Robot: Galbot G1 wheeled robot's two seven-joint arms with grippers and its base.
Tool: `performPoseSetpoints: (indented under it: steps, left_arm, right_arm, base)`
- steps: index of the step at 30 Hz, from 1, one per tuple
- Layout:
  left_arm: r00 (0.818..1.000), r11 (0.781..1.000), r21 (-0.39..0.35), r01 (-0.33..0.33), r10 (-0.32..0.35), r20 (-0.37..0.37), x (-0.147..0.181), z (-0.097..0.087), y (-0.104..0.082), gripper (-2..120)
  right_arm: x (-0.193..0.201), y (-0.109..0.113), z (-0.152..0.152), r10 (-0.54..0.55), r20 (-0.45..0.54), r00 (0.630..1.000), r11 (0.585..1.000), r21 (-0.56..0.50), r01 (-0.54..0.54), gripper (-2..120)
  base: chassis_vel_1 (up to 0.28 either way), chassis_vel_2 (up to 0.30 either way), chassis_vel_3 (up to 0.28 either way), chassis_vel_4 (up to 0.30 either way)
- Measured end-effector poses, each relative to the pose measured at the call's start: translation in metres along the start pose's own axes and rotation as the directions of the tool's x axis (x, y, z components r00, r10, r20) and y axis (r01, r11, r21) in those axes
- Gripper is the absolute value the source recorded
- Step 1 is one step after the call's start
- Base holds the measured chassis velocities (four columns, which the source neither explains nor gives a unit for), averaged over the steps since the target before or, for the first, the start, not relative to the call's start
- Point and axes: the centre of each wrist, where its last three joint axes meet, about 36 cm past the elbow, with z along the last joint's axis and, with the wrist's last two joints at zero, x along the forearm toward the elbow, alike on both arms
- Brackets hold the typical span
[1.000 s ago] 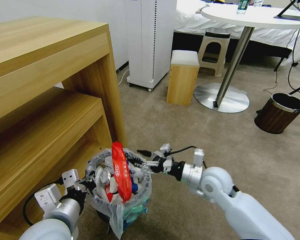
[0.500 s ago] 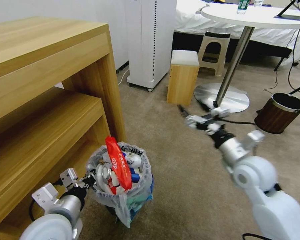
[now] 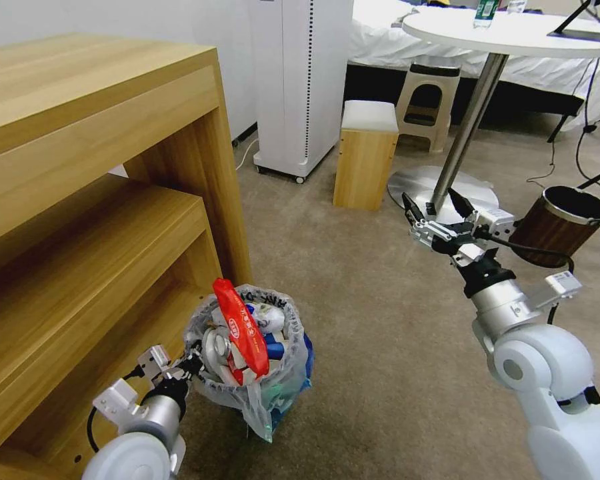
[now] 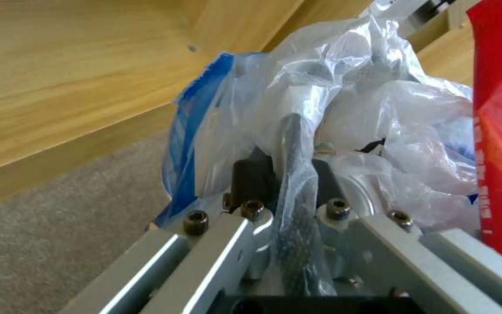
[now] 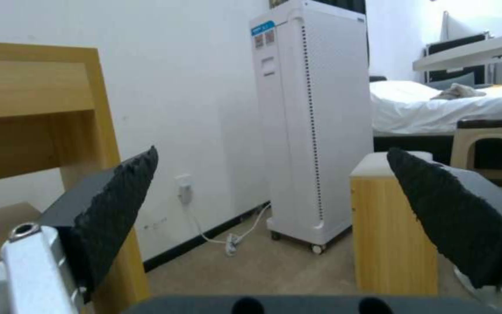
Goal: Pick up the trash bin and place the garbage on the floor into it.
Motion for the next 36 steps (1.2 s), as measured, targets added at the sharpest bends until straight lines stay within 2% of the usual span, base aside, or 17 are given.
performPoseSetpoints:
  steps: [5,10,23,26,28,31,32,34,35,36]
  left_arm:
    - [0.999,0.997,-0.068,0.045,-0.044,0.015,-0.015,0.019,0.018,2]
    - [0.997,0.995,-0.073,0.071,-0.072,-0.004,-0.023,0.027,0.026,2]
    - [0.997,0.996,-0.040,0.075,-0.076,-0.022,-0.024,0.028,0.023,3]
    - [0.997,0.996,-0.040,0.080,-0.080,-0.017,-0.015,0.020,0.015,17]
    - [0.997,0.996,-0.044,0.080,-0.080,-0.011,-0.010,0.016,0.013,20]
    - [0.997,0.995,-0.059,0.074,-0.074,0.013,0.007,0.001,0.003,35]
    - [0.997,0.995,-0.059,0.074,-0.074,0.013,0.007,0.001,0.003,35]
    - [0.997,0.995,-0.064,0.074,-0.072,0.025,0.015,-0.006,-0.003,45]
    - [0.997,0.995,-0.064,0.074,-0.072,0.025,0.015,-0.006,-0.003,45]
    - [0.996,0.994,-0.065,0.084,-0.081,0.034,0.021,-0.011,-0.007,50]
  right_arm:
    - [-0.001,0.004,0.004,-0.007,-0.006,1.000,1.000,-0.015,0.007,100]
    - [-0.001,0.003,0.006,-0.009,-0.015,1.000,1.000,-0.017,0.009,100]
    - [0.000,0.004,0.008,-0.016,-0.028,0.999,1.000,-0.021,0.015,100]
    - [0.000,0.004,0.010,-0.017,-0.034,0.999,1.000,-0.024,0.017,100]
    - [0.000,0.004,0.010,-0.018,-0.036,0.999,1.000,-0.024,0.017,100]
    - [0.001,0.003,0.014,-0.013,-0.047,0.999,1.000,-0.019,0.012,100]
    - [0.001,0.003,0.014,-0.013,-0.047,0.999,1.000,-0.019,0.012,100]
    - [0.002,0.003,0.017,-0.009,-0.055,0.998,1.000,-0.018,0.008,100]
    - [0.002,0.003,0.017,-0.009,-0.055,0.998,1.000,-0.018,0.008,100]
    - [0.004,0.004,0.019,-0.006,-0.059,0.998,1.000,-0.017,0.005,100]
  base:
    - [0.000,0.000,0.000,0.000]
    - [0.000,0.000,0.000,0.000]
    - [0.000,0.000,0.000,0.000]
    - [0.000,0.000,0.000,0.000]
    - [0.000,0.000,0.000,0.000]
    - [0.000,0.000,0.000,0.000]
    - [0.000,0.000,0.000,0.000]
    - [0.000,0.000,0.000,0.000]
    - [0.000,0.000,0.000,0.000]
    - [0.000,0.000,0.000,0.000]
